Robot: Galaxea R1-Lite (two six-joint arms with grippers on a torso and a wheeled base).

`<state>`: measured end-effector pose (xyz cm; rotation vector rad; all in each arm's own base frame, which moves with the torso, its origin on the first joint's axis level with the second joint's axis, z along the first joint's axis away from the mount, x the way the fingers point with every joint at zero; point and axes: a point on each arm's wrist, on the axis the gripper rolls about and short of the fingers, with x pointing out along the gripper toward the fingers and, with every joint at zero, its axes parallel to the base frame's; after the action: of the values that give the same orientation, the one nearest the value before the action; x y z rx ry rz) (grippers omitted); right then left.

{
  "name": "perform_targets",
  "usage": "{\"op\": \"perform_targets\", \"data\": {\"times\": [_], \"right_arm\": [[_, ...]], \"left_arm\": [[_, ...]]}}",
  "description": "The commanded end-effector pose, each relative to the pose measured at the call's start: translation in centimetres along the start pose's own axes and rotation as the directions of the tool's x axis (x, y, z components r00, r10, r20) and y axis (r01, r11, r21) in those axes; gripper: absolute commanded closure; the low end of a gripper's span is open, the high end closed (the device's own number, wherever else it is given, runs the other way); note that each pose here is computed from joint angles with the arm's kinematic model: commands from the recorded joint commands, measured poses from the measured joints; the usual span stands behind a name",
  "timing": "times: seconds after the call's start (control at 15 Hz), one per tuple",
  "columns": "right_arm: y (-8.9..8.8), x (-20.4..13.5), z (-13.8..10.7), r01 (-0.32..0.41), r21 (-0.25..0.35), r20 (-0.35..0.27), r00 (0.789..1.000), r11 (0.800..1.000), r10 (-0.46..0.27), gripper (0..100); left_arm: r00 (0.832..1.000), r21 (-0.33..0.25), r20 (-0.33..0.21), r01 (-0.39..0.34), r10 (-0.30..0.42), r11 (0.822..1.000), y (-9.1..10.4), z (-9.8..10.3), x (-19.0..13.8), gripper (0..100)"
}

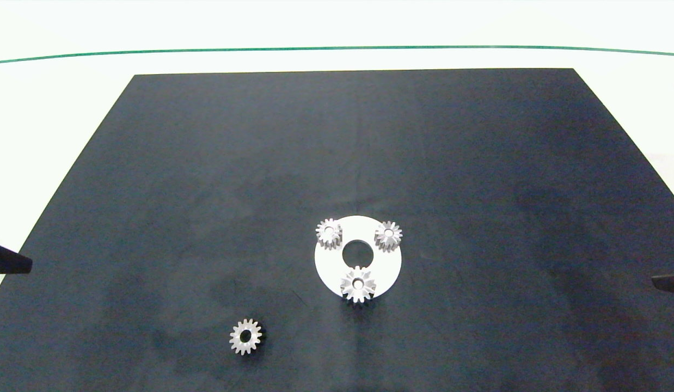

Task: Remove an incorrectly installed larger gear and replace it with the correct smaller gear

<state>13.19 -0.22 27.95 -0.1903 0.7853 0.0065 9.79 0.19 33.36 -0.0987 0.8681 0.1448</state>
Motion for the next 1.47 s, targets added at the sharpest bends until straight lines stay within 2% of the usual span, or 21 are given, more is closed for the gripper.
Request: {"op": "perform_targets", "data": {"times": [0.07,0.33,0.53,0.93,1.13,1.33,1.47], "right_arm": [[0.0,0.0,-0.1,0.0,-0.002,-0.005,1.0,1.0,0.0,0],[0.1,0.1,-0.1,-0.005,-0.002,-0.009,1.0,1.0,0.005,0],[0.1,0.0,0.0,-0.004,0.022,-0.004,1.0,1.0,0.004,0],[0.5,0.3,0.2,-0.028,0.002,-0.01,1.0,1.0,0.028,0],[1.1,1.1,2.3,-0.057,-0.016,-0.002,0.998,0.998,0.057,0],[2.6,1.2,5.4,-0.082,-0.084,0.029,0.996,0.993,0.084,0],[4.6,1.3,7.0,-0.139,-0.155,0.041,0.988,0.978,0.147,0]], "left_arm": [[1.0,0.003,0.001,0.004,-0.004,1.0,0.0,-0.2,-0.2,0],[1.0,0.016,0.01,0.019,-0.019,1.0,-0.1,-0.5,-0.6,0],[0.999,0.01,0.029,0.022,-0.022,1.0,0.0,-0.8,-1.1,0],[0.998,0.007,0.053,0.026,-0.027,1.0,0.1,-1.1,-1.7,0],[0.997,0.009,0.072,0.031,-0.031,0.999,0.2,-1.5,-2.2,0],[0.994,0.007,0.105,0.037,-0.038,0.999,0.4,-2.1,-3.1,0],[0.992,0.002,0.12,0.04,-0.04,0.999,0.5,-2.6,-3.6,0]]}}
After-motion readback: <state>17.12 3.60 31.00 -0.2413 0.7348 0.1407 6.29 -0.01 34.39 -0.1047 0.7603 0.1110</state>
